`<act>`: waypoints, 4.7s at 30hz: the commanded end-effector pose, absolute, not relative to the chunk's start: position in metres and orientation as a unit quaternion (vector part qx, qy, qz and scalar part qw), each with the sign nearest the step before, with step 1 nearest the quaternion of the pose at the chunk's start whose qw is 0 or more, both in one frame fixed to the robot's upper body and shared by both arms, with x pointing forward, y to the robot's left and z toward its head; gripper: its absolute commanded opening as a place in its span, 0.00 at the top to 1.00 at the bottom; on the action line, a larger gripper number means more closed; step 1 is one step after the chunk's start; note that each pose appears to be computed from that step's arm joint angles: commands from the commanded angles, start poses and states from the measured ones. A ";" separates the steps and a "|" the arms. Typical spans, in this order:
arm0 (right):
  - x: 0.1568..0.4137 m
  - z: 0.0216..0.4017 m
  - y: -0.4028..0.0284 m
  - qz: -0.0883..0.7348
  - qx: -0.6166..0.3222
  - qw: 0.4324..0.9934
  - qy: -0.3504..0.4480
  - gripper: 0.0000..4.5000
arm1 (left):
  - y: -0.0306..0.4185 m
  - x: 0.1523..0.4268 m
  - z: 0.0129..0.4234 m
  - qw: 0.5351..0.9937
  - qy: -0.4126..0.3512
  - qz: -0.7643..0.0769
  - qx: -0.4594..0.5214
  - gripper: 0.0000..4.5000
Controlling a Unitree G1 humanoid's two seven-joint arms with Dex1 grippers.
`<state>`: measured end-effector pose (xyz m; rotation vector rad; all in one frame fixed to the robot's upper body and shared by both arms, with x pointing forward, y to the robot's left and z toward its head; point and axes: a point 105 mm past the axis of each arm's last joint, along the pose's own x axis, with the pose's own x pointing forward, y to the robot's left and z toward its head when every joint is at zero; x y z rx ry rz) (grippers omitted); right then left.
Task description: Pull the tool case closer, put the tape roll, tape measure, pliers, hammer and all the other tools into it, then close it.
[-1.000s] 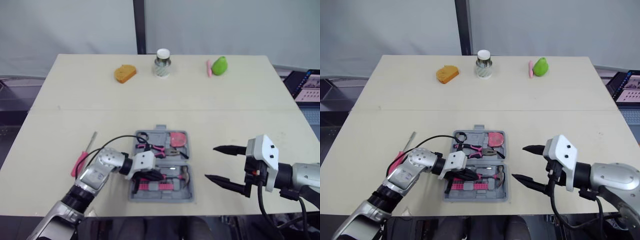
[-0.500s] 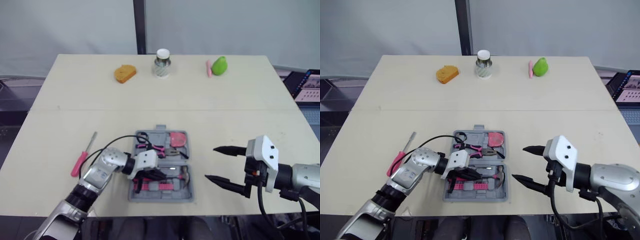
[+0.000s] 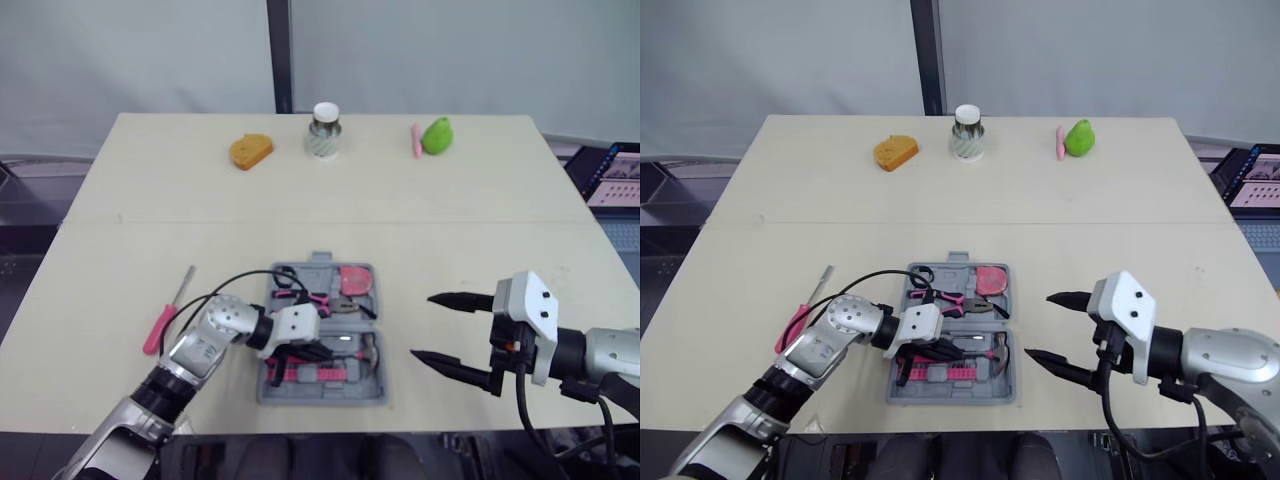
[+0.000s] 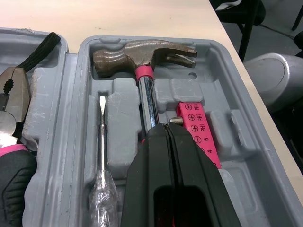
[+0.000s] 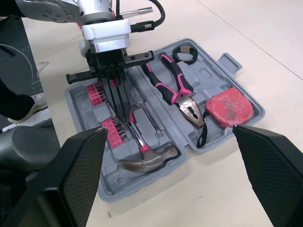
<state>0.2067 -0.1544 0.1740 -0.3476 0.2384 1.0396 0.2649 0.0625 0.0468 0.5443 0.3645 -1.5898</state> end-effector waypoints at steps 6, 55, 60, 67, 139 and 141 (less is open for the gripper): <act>0.206 0.185 -0.154 0.487 -0.186 0.848 0.092 0.00 | 0.087 0.258 -0.001 0.647 0.278 -0.667 0.243 0.99; 0.279 0.126 -0.288 0.341 -0.061 0.931 0.117 0.00 | 0.368 0.245 0.108 0.986 0.118 -0.092 0.068 0.01; 0.269 0.155 -0.224 0.442 -0.066 0.890 0.090 0.00 | 0.341 0.239 0.101 0.991 0.095 -0.086 0.045 0.01; 0.257 0.190 -0.148 0.570 -0.092 0.815 0.055 0.00 | 0.308 0.242 0.081 0.994 0.094 -0.040 0.029 0.01; 0.233 0.223 -0.127 0.622 -0.137 0.770 0.032 0.00 | 0.231 0.280 0.115 0.947 0.130 -0.269 0.115 0.87; 0.230 0.218 -0.133 0.617 -0.143 0.773 0.044 0.00 | 0.205 0.271 0.132 0.915 0.125 -0.354 0.145 0.87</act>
